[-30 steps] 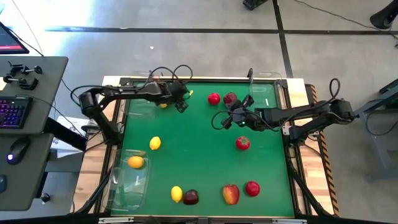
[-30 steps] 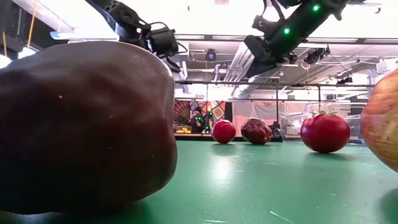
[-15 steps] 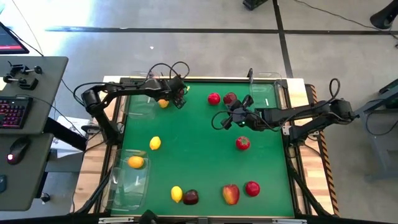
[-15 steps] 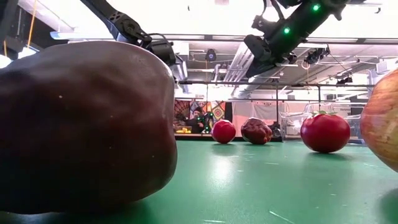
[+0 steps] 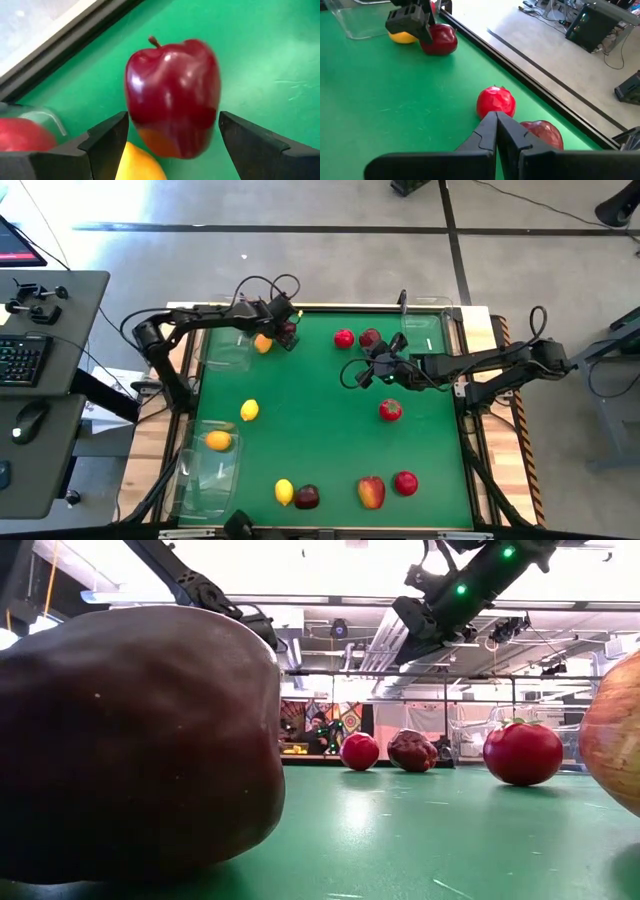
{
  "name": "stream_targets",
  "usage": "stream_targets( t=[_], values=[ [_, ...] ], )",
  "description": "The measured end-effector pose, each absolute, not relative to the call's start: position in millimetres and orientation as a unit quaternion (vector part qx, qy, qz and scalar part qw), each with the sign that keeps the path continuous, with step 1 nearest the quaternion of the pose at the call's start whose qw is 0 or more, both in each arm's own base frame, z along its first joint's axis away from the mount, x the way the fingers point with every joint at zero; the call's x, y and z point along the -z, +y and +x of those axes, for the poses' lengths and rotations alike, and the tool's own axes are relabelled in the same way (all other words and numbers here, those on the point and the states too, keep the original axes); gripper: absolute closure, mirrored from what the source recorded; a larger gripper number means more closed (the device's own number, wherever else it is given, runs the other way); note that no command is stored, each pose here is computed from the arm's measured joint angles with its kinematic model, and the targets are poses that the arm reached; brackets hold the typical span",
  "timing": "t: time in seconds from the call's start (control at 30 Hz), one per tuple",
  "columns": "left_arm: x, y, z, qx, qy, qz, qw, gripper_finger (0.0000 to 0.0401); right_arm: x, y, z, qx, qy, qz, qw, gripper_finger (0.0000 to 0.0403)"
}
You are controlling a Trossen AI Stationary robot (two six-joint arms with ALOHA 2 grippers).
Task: Sort produce into baskets
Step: Put the apple into the top right bin
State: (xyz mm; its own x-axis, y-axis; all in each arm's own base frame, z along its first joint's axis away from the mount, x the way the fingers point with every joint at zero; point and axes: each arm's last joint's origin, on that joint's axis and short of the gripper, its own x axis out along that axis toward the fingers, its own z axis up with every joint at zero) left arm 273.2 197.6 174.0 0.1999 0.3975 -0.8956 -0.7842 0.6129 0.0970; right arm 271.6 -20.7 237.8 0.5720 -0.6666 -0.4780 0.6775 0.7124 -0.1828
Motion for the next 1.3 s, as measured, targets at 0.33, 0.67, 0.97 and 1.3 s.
stream_targets(
  t=[0.33,0.67,0.97,1.3],
  values=[
    [-161.5,201.9,281.0,-0.375,0.497,-0.180,0.762,0.0102,-237.7,-20.7,271.7,0.377,0.267,0.008,0.887,0.0403],
    [-161.4,202.5,280.5,-0.371,0.499,-0.176,0.763,0.0115,-237.7,-20.6,271.7,0.377,0.267,0.008,0.887,0.0403],
    [-161.1,200.2,280.2,-0.359,0.513,-0.162,0.763,0.0132,-237.7,-20.6,271.7,0.377,0.267,0.008,0.887,0.0403],
    [-182.2,185.7,278.8,-0.333,0.515,-0.124,0.780,0.0135,-235.7,-20.6,270.0,0.376,0.281,0.002,0.883,0.0403]
  ],
)
